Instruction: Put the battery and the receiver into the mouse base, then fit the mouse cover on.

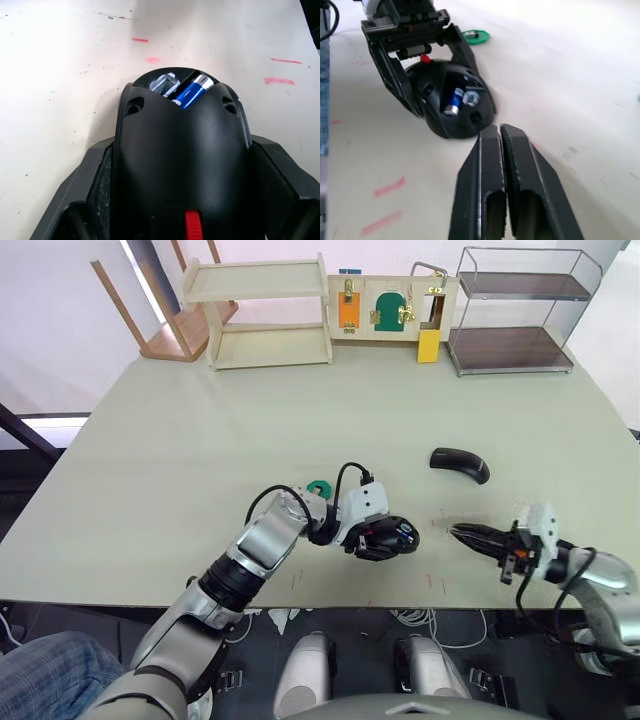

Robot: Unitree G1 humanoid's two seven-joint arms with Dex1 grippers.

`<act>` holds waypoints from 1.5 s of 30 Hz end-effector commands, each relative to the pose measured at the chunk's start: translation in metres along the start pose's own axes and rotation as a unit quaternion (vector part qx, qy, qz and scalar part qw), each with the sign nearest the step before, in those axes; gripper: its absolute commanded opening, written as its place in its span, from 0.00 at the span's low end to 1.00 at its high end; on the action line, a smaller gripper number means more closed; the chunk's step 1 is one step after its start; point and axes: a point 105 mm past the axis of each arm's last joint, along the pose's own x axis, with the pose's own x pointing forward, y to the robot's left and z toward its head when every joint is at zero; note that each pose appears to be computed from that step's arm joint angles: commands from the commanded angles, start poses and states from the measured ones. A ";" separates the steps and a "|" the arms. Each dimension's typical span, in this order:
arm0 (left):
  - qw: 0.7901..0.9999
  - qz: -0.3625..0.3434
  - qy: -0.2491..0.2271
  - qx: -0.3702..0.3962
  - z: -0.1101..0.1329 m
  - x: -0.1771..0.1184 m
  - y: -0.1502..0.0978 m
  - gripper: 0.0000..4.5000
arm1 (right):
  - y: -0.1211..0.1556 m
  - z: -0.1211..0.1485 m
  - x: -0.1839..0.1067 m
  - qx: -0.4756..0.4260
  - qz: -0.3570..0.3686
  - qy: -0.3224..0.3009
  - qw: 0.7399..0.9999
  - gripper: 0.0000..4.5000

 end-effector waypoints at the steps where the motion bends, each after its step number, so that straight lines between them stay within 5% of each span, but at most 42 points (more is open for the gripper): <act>1: 1.000 -0.004 0.017 -0.007 -0.008 0.006 -0.002 0.66 | -0.006 0.012 -0.021 -0.019 0.016 -0.016 1.000 0.49; 7: 1.000 -0.008 0.013 -0.003 -0.005 0.006 -0.003 0.66 | -0.020 0.013 -0.034 -0.053 0.000 -0.022 0.998 1.00; 29: 1.000 -0.014 0.002 -0.016 0.000 0.003 -0.006 0.66 | -0.039 -0.005 -0.058 -0.068 0.020 -0.074 0.995 1.00; 30: 1.000 -0.014 -0.001 -0.017 0.001 0.003 -0.006 0.84 | -0.039 -0.005 -0.058 -0.067 0.020 -0.075 0.995 1.00; 32: 1.000 -0.015 -0.005 -0.018 0.003 0.003 -0.007 0.99 | -0.039 -0.005 -0.058 -0.068 0.020 -0.075 0.995 1.00; 45: 0.998 -0.019 -0.051 0.018 0.040 -0.019 -0.016 1.00 | -0.034 -0.005 -0.057 -0.070 0.026 -0.077 0.994 1.00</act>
